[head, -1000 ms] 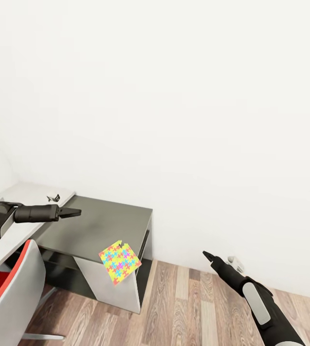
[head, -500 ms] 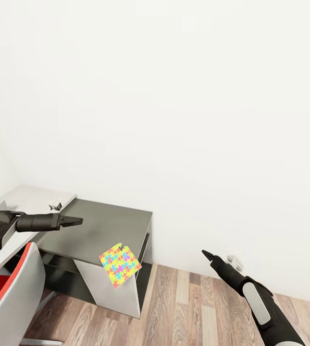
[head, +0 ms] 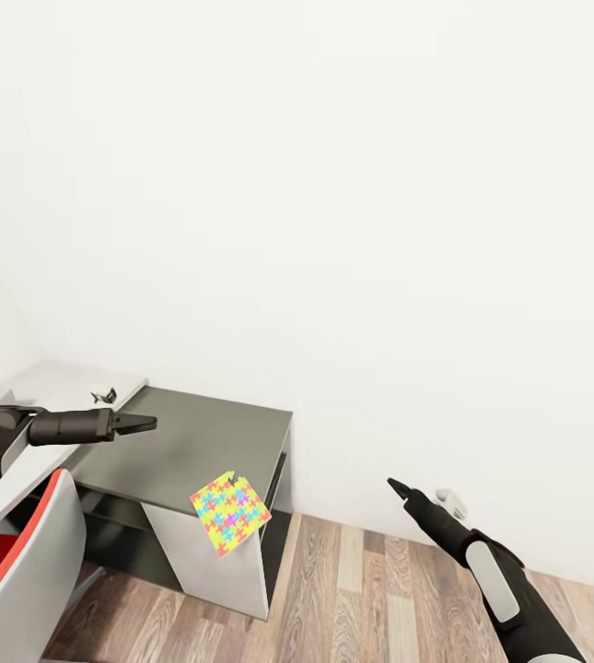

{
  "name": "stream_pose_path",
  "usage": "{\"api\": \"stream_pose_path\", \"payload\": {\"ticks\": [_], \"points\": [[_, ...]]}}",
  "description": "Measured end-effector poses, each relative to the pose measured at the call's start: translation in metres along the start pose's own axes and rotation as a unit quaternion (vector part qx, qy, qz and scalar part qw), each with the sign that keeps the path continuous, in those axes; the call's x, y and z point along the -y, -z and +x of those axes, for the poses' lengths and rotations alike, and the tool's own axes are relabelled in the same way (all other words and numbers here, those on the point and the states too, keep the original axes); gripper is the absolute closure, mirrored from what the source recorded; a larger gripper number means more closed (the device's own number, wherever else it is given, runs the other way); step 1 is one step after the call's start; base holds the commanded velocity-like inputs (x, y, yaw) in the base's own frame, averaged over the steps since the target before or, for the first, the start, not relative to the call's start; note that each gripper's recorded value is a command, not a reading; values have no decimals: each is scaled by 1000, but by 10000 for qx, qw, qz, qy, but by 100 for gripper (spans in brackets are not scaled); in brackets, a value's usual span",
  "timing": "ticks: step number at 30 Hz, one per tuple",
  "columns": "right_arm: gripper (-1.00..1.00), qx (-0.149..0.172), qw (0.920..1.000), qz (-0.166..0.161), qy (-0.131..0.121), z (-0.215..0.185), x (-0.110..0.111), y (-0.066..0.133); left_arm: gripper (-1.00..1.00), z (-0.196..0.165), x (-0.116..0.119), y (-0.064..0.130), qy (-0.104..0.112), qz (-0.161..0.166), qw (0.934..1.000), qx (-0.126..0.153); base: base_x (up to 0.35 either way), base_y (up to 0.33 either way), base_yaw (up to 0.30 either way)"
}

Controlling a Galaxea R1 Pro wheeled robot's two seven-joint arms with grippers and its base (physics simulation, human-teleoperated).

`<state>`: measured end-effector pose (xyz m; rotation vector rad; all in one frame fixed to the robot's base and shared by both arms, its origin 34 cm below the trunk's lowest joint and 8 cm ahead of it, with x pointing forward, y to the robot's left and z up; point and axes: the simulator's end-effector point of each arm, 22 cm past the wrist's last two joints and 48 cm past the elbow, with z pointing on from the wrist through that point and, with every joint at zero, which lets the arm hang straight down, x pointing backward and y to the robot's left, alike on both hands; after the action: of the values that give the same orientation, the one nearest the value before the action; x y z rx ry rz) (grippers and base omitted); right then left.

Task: Put all the toys in the child's room - the three board games (two on the bed and one on the table), the two jigsaw puzzles on the table, and the tennis ball on the table - inside the toy box on the table in the child's room.

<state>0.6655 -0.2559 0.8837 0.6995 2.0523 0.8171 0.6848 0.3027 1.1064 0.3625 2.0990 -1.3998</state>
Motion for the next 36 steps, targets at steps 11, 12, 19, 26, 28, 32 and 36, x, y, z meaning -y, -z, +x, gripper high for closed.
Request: {"api": "stream_pose_path", "payload": {"ticks": [11,12,19,26,28,32,36], "points": [[-100,49,10000,-61,36,-4,-8,3,-100,-5,9,5,-94,1,9999,43,0,0,0],[-100,56,10000,-64,35,-5,-8,3,-100,-5,9,5,-102,2,9999,45,0,0,0],[-100,78,9999,-73,38,-7,-10,4,-100,-6,11,6,-121,2,9999,54,0,0,0],[-100,59,10000,-47,14,-5,-7,4,-100,-6,12,5,-122,8,9999,51,0,4,0],[-100,55,10000,-43,11,-5,-7,3,-100,-6,12,4,-122,20,9999,46,0,83,0],[-100,51,10000,-38,7,-4,-6,3,-100,-6,13,3,-123,29,9999,42,0,131,0],[-100,186,9998,-35,49,-10,-6,4,-100,-6,12,4,-129,20,9999,45,0,30,0]]}}
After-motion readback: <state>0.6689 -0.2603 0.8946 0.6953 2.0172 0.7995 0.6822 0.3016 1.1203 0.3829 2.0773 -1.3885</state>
